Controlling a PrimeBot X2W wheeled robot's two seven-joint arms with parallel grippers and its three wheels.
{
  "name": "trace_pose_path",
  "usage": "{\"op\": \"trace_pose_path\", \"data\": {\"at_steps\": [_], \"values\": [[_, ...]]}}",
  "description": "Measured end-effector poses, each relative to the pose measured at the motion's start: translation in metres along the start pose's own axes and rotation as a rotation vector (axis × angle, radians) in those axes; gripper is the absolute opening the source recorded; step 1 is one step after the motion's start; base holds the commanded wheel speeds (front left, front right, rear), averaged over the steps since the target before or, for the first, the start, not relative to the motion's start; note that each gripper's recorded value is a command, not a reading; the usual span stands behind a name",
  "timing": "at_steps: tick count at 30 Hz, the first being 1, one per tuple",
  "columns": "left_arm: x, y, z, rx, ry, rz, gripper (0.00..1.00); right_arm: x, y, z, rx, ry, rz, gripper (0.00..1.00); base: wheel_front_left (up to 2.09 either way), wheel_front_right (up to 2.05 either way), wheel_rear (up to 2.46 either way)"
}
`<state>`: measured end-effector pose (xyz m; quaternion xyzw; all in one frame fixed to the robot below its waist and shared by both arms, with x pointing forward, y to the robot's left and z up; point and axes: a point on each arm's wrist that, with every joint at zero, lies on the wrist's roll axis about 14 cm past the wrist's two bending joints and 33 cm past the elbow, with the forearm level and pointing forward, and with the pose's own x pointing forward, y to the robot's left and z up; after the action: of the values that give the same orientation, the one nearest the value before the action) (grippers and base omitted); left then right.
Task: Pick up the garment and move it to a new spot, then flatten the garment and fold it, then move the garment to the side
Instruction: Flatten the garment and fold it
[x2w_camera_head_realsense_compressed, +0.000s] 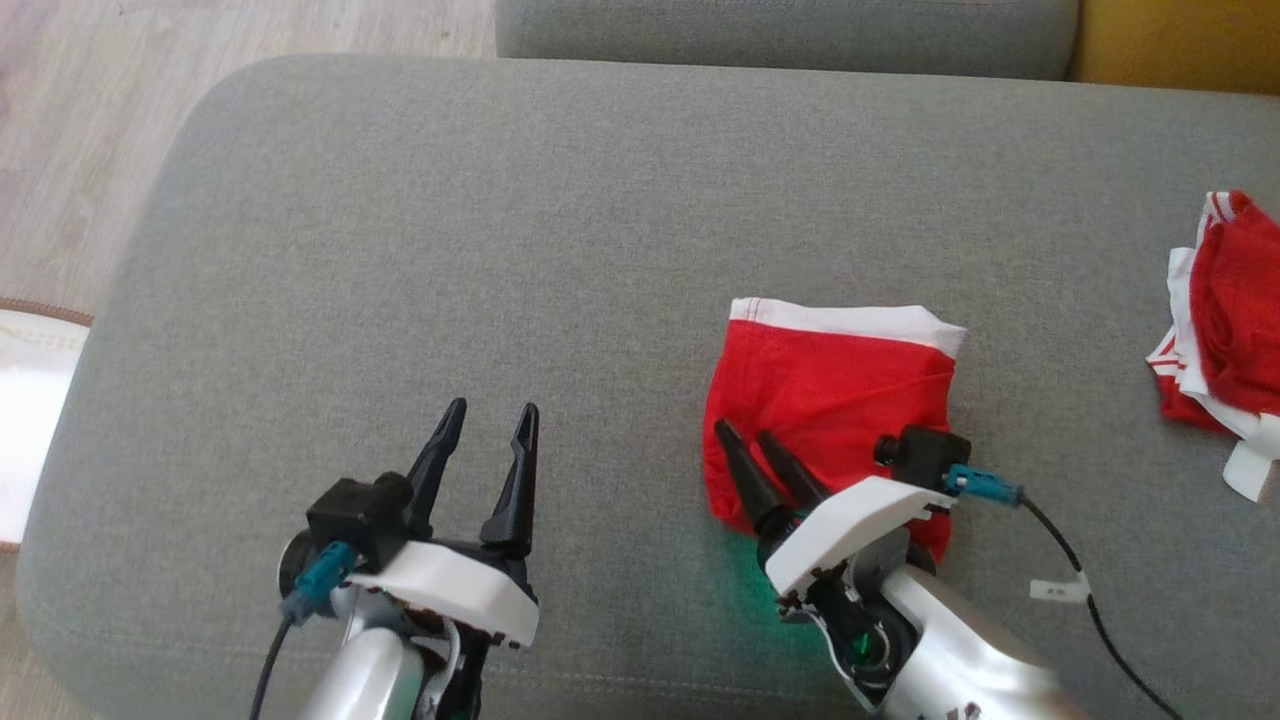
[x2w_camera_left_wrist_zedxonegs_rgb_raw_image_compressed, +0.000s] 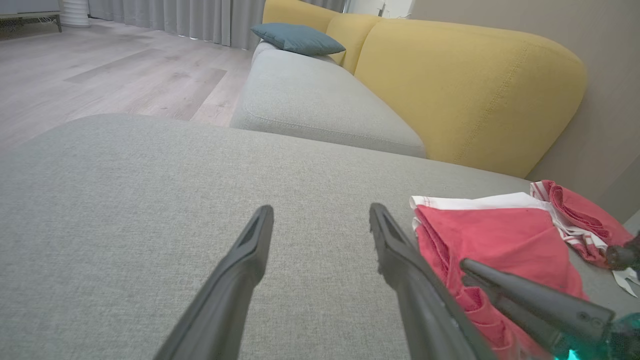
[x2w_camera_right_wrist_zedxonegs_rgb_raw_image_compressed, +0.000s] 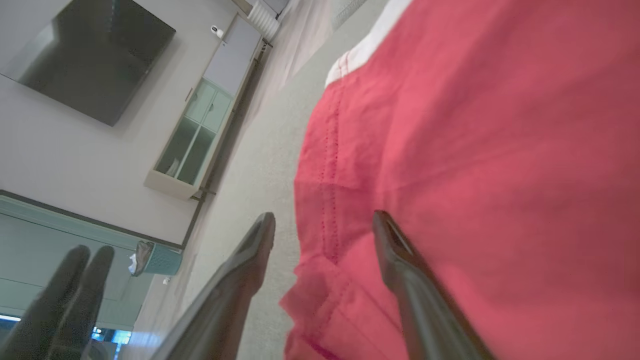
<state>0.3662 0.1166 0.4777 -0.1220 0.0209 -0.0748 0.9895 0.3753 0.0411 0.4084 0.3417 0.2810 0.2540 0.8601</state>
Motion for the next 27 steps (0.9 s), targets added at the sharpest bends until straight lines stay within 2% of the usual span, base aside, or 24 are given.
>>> {"op": "trace_pose_path", "data": {"at_steps": [9, 16, 21, 23, 24, 27], "values": [[0.002, -0.002, -0.003, -0.001, 0.009, -0.002, 1.00, 0.003, -0.014, -0.005, -0.097, 0.059, -0.038, 1.00, 0.00, 0.00, 0.00], [0.006, -0.011, -0.001, -0.001, 0.002, -0.031, 1.00, -0.004, -0.026, 0.011, -0.180, -0.007, -0.075, 1.00, 0.00, 0.00, 0.00], [0.010, -0.020, 0.002, 0.000, -0.008, -0.061, 1.00, -0.010, -0.034, 0.046, -0.288, -0.095, -0.107, 1.00, 0.00, 0.00, 0.00], [0.011, -0.024, 0.004, -0.001, -0.014, -0.074, 1.00, -0.015, -0.039, 0.064, -0.373, -0.125, -0.119, 1.00, 0.00, 0.00, 0.00], [0.012, -0.026, 0.005, -0.001, -0.017, -0.080, 1.00, -0.019, -0.042, 0.075, -0.422, -0.144, -0.127, 1.00, 0.00, 0.00, 0.00], [0.016, -0.029, 0.011, -0.001, -0.034, -0.090, 1.00, -0.032, -0.047, 0.111, -0.468, -0.244, -0.156, 1.00, 0.00, 0.00, 0.00]]}}
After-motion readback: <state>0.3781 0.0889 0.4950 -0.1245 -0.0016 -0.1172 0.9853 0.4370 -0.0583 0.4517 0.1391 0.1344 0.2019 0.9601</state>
